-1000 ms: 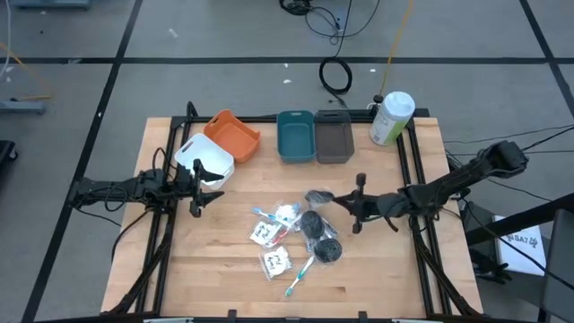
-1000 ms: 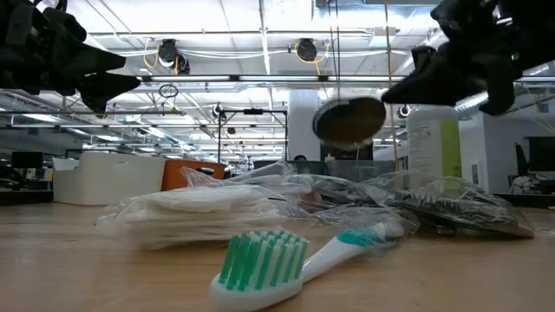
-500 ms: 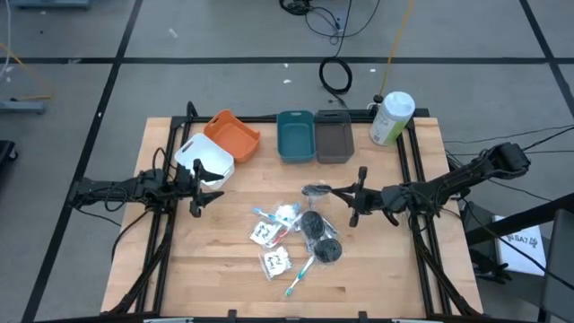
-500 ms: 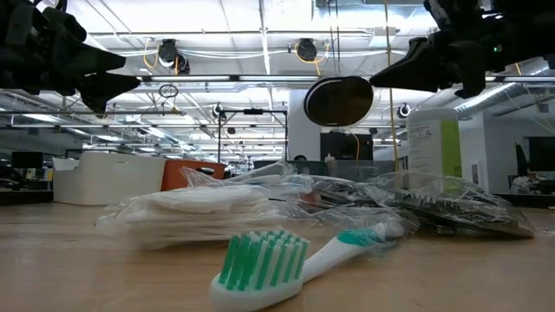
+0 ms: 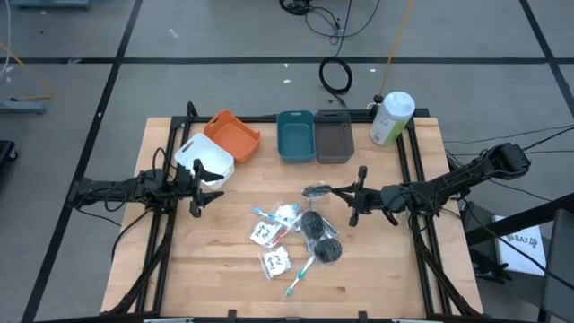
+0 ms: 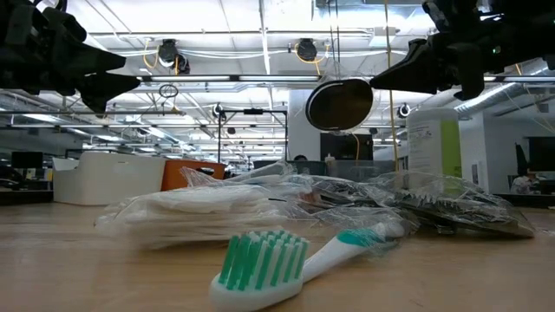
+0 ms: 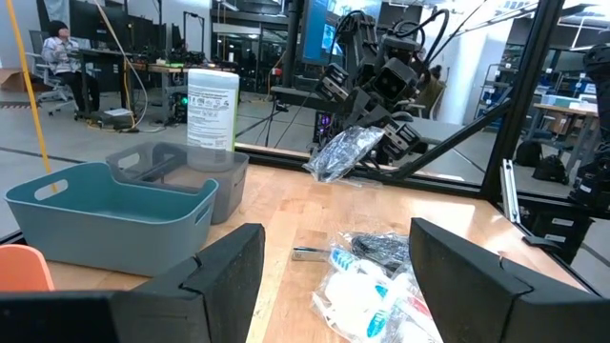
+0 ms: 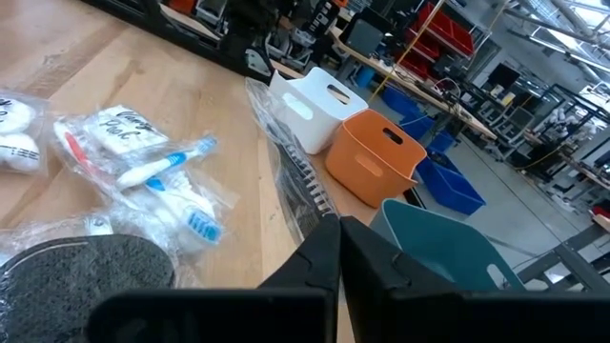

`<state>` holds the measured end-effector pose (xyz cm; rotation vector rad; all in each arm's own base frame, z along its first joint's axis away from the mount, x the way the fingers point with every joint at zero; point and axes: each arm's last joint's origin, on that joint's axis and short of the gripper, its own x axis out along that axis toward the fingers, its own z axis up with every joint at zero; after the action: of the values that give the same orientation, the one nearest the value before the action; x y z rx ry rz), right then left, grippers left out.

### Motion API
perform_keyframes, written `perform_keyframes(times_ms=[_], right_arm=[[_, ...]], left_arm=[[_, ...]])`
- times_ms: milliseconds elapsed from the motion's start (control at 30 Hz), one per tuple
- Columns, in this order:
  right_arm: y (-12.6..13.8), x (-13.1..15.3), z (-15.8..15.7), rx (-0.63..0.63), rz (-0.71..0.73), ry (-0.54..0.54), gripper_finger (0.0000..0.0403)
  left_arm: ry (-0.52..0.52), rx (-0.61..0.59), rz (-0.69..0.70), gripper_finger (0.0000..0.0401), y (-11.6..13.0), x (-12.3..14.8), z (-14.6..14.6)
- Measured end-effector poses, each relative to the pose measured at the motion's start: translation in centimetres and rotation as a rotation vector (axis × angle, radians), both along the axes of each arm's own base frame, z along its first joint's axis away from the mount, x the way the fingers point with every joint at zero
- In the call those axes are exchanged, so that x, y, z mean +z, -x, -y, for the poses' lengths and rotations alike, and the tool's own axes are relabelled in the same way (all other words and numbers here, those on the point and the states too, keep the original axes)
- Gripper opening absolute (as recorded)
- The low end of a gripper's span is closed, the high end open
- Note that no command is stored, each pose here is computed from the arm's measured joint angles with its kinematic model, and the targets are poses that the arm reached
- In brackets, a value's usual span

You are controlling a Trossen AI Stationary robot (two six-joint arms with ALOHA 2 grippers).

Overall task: Pick & Place Travel size toiletries
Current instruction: Put the top black hairbrush into the orange bin

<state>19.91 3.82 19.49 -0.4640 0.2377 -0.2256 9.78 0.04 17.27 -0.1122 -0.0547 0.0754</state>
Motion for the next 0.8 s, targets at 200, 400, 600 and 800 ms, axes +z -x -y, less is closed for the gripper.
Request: perform_keyframes(times_ms=[200,400,600,800], right_arm=[[0.0,0.0,0.0,0.001,0.000,0.000,0.0000],[-0.1,0.5,-0.1,0.028,0.045,0.003,0.0000],[-0.4,1.1,0.0,0.139,0.106,-0.029,0.0000],[-0.5,1.3,0.5,0.164,0.133,-0.054,0.0000]], left_arm=[[0.000,0.000,0.000,0.0255,0.0,0.0,0.0],[0.000,0.000,0.000,0.0255,0.0,0.0,0.0],[0.000,0.000,0.000,0.0255,0.0,0.0,0.0],[0.000,0.000,0.000,0.0255,0.0,0.0,0.0]])
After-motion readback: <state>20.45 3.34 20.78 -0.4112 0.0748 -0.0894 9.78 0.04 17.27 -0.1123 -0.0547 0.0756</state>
